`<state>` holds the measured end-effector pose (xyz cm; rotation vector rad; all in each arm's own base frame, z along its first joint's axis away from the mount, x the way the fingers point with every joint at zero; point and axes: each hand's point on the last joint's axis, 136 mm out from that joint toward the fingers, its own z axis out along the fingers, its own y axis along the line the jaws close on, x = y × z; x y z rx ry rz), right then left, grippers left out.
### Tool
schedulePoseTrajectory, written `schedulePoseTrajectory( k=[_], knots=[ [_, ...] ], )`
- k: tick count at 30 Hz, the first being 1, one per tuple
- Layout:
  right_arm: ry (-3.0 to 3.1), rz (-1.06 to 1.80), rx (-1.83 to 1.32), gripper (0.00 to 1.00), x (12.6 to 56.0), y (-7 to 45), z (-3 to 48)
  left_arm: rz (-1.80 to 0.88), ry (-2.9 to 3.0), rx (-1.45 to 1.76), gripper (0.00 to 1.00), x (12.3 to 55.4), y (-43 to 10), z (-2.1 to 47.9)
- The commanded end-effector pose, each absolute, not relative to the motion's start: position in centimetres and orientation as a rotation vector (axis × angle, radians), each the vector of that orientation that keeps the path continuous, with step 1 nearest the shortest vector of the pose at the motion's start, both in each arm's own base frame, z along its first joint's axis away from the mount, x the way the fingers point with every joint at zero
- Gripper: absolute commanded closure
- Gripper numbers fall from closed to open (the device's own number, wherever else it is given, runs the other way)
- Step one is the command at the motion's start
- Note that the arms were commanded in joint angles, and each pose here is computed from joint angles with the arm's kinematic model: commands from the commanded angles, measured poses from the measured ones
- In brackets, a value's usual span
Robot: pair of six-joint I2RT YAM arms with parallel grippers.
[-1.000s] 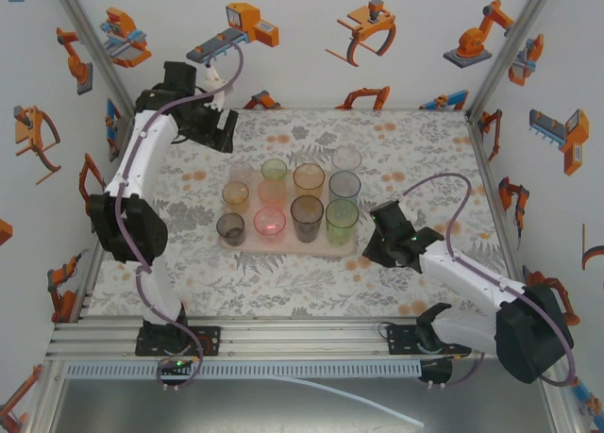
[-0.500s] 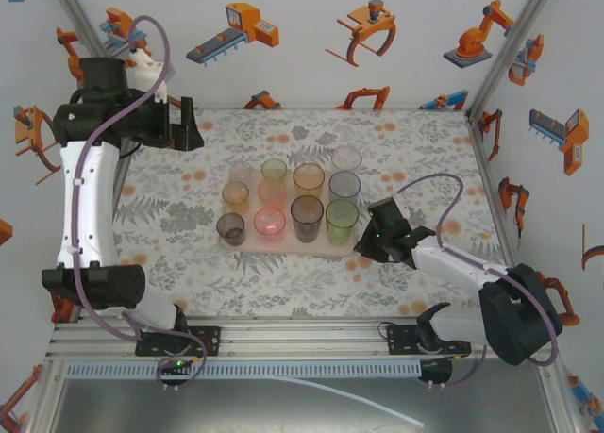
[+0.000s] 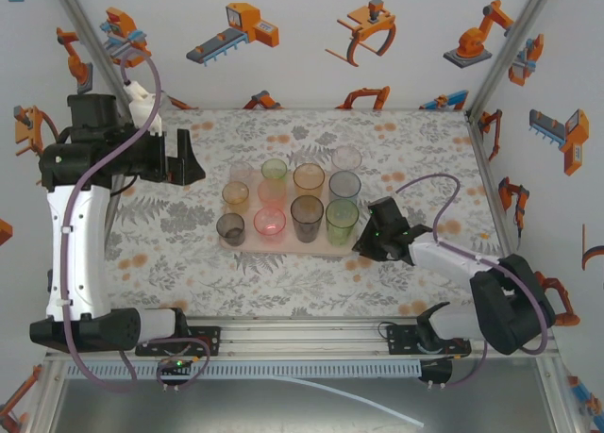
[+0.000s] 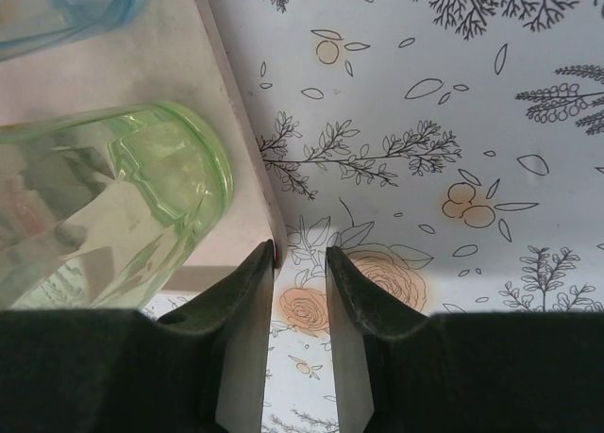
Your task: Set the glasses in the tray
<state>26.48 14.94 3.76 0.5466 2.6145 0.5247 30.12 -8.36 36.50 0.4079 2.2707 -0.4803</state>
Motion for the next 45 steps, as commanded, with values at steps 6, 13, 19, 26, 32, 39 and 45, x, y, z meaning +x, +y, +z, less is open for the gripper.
schedulePoseTrajectory(
  k=[6,13,19,26,32,39,45],
  knots=[
    [2.614,0.520,0.527,0.71,26.9,14.9,3.5,-0.510,2.256,0.402,0.00,28.3,-8.6,37.0],
    [2.661,0.489,0.479,0.75,27.3,15.3,2.8,-0.529,2.248,0.416,0.00,27.4,-8.8,36.7],
    [2.666,0.460,0.482,0.81,27.1,14.8,2.3,-0.532,2.261,0.421,0.01,27.0,-8.8,36.1],
    [2.638,0.434,0.489,0.89,27.0,14.1,3.0,-0.525,2.274,0.419,0.01,26.7,-8.7,35.3],
    [2.626,0.414,0.489,0.96,26.8,13.3,3.3,-0.507,2.258,0.442,0.03,25.6,-8.6,35.9],
    [2.619,0.395,0.523,0.98,26.4,12.3,3.1,-0.498,2.231,0.454,0.03,25.4,-8.7,37.4],
    [2.605,0.394,0.551,0.97,26.0,11.4,3.4,-0.501,2.225,0.449,0.03,25.7,-8.7,37.7]
  ],
)
